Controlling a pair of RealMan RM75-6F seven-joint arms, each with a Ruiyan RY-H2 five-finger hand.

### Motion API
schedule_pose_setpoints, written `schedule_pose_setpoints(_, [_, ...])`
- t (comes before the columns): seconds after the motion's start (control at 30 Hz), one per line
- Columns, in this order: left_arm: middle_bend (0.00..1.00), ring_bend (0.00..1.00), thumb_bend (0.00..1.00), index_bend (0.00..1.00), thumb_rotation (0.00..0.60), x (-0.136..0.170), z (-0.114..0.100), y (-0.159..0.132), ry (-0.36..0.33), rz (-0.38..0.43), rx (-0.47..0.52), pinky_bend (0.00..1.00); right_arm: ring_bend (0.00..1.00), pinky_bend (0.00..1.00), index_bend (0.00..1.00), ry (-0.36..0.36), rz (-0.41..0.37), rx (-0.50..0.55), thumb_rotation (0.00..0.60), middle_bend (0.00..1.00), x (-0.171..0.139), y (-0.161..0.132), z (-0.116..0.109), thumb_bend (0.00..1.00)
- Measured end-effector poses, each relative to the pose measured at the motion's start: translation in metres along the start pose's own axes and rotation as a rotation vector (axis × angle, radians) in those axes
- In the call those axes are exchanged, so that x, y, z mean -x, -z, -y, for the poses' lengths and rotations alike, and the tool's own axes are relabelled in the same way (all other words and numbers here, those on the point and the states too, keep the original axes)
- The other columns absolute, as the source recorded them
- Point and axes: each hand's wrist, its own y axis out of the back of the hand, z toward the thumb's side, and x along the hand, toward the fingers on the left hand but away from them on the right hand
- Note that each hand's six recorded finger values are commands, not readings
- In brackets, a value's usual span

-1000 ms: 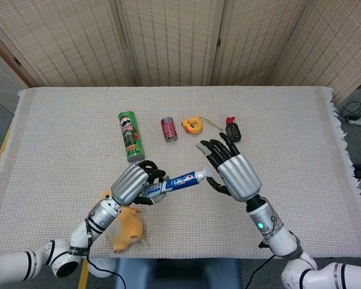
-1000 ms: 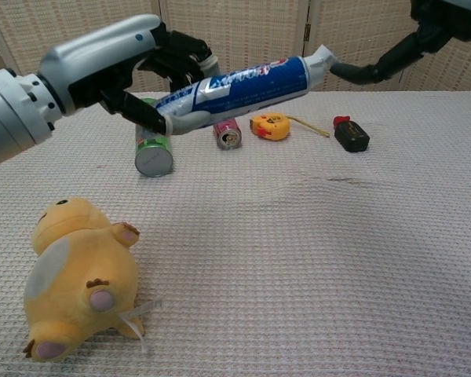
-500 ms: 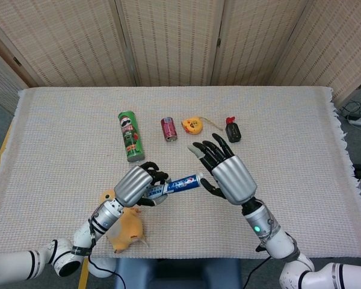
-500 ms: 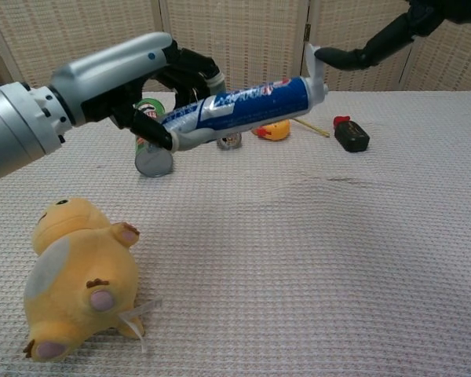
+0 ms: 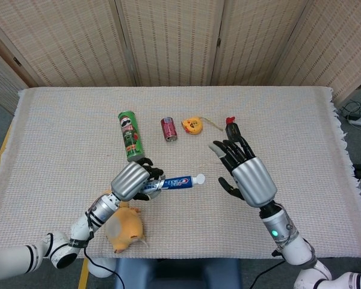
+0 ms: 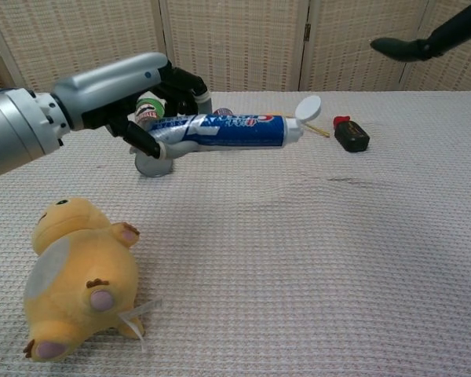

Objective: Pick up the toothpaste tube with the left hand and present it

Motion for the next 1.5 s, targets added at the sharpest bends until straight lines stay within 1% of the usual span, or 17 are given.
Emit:
schedule_pose_setpoints(0.2, [0.73, 0.58, 0.69, 0.71, 0.6, -0.015, 0.016, 0.01, 0.064, 0.024, -0.087, 0.28, 0.14, 0.04, 0.07, 0.02, 0.059, -0.004, 0.6, 0.17, -0.019, 0.025, -0.015, 0.39])
schedule_pose_setpoints(0.37, [0.69, 0.54, 0.69, 0.69, 0.6, -0.03, 0.036, 0.015, 0.118, 0.051, -0.154, 0.26, 0.15, 0.04, 0.07, 0.014, 0.093, -0.004, 0.6, 0.17, -0.029, 0.039, -0.015, 0.39])
schedule_pose_setpoints(0.6, [0.61, 0.47, 0.69, 0.62, 0.6, -0.047, 0.06, 0.028, 0.157, 0.069, -0.279, 0.24, 0.15, 0.04, 0.07, 0.006, 0.13, 0.0, 0.6, 0.17, -0.036, 0.054, -0.012, 0.39])
schedule_pose_setpoints(0.67, [0.54, 0.42, 0.64, 0.52, 0.6, -0.05, 0.066, 0.034, 0.164, 0.063, -0.308, 0.24, 0.15, 0.04, 0.07, 0.004, 0.137, 0.002, 0.6, 0.17, -0.037, 0.057, -0.011, 0.39])
schedule_pose_setpoints(0.77, [0.4, 0.34, 0.55, 0.32, 0.6, -0.052, 0.07, 0.043, 0.168, 0.043, -0.332, 0.23, 0.15, 0.04, 0.07, 0.0, 0.143, 0.007, 0.6, 0.17, -0.039, 0.059, -0.009, 0.39])
schedule_pose_setpoints(0.83, [0.29, 0.28, 0.52, 0.21, 0.6, -0.051, 0.07, 0.05, 0.166, 0.026, -0.342, 0.22, 0.15, 0.04, 0.07, -0.002, 0.144, 0.01, 0.6, 0.18, -0.039, 0.06, -0.008, 0.39])
schedule_pose_setpoints(0.87, [0.25, 0.26, 0.5, 0.17, 0.6, -0.05, 0.07, 0.055, 0.164, 0.013, -0.346, 0.21, 0.15, 0.04, 0.07, -0.002, 0.143, 0.012, 0.6, 0.18, -0.039, 0.06, -0.007, 0.39])
schedule_pose_setpoints(0.93, [0.21, 0.24, 0.5, 0.14, 0.6, -0.046, 0.069, 0.061, 0.16, -0.01, -0.342, 0.2, 0.15, 0.04, 0.07, -0.001, 0.142, 0.013, 0.6, 0.18, -0.039, 0.06, -0.007, 0.39])
schedule_pose_setpoints(1.1, [0.2, 0.22, 0.5, 0.15, 0.6, -0.035, 0.062, 0.07, 0.142, -0.065, -0.288, 0.17, 0.15, 0.04, 0.07, 0.007, 0.145, 0.004, 0.6, 0.18, -0.042, 0.064, -0.01, 0.39])
schedule_pose_setpoints(1.2, [0.2, 0.22, 0.5, 0.16, 0.6, -0.024, 0.052, 0.073, 0.121, -0.101, -0.242, 0.16, 0.15, 0.04, 0.07, 0.004, 0.157, -0.012, 0.6, 0.18, -0.047, 0.07, -0.012, 0.39])
schedule_pose_setpoints(1.33, [0.2, 0.22, 0.5, 0.18, 0.6, -0.004, 0.031, 0.078, 0.084, -0.158, -0.188, 0.16, 0.15, 0.04, 0.07, -0.003, 0.179, -0.025, 0.6, 0.18, -0.056, 0.079, -0.018, 0.39])
schedule_pose_setpoints(1.43, [0.21, 0.22, 0.5, 0.2, 0.6, 0.018, 0.009, 0.085, 0.049, -0.221, -0.157, 0.16, 0.15, 0.04, 0.07, -0.02, 0.189, -0.021, 0.6, 0.17, -0.063, 0.087, -0.022, 0.39])
schedule_pose_setpoints(1.5, [0.21, 0.23, 0.5, 0.21, 0.6, 0.036, -0.008, 0.092, 0.022, -0.28, -0.132, 0.16, 0.15, 0.04, 0.07, -0.045, 0.194, -0.02, 0.6, 0.17, -0.069, 0.093, -0.025, 0.39])
